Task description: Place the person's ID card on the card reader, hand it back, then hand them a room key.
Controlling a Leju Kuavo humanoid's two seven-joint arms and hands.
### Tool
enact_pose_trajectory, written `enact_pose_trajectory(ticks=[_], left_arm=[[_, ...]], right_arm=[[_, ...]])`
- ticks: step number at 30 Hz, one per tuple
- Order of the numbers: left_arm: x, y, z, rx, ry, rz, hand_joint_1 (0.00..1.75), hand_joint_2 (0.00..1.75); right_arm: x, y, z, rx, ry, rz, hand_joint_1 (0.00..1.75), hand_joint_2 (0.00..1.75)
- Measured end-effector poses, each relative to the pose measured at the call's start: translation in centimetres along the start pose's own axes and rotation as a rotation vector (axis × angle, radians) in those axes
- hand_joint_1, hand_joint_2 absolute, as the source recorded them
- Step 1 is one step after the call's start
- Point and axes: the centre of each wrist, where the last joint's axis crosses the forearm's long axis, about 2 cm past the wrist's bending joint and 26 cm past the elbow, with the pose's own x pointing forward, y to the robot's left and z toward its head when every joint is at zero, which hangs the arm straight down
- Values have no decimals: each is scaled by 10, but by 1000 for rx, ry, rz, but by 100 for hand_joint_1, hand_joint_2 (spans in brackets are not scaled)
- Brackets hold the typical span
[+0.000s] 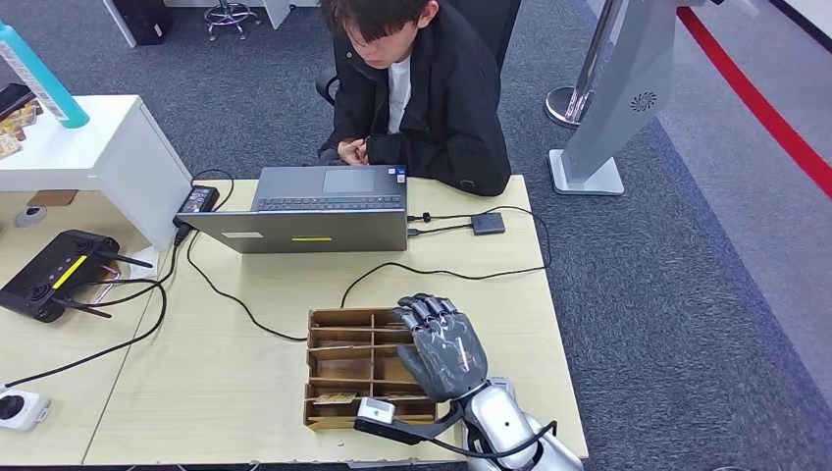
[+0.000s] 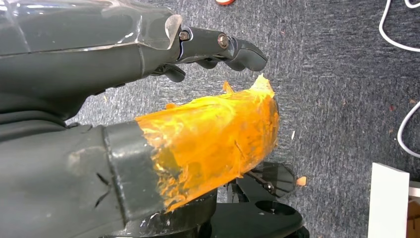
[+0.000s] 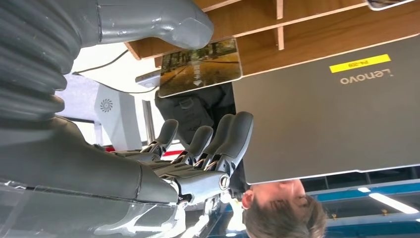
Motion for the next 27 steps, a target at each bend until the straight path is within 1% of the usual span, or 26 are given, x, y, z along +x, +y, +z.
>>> enact_pose_trajectory(ticks=[4,8,13,17,21,27], left_arm=[[0,0,0,0,0,0,0,0],[0,0,0,0,0,0,0,0],[0,0,0,0,0,0,0,0],[0,0,0,0,-1,0,0,0],[0,0,0,0,-3,0,0,0],[0,0,0,0,-3,0,0,0]], right_arm=[[-1,0,1,-1,3,2,68,175],[-2,0,2,0,9,3,75,175],[-5,-1,2,-2,22,6,79,175],[-7,-1,2,-4,29,7,75,175],[-7,-1,2,-5,31,7,85,175],[-8,-1,2,-4,33,7,84,175]])
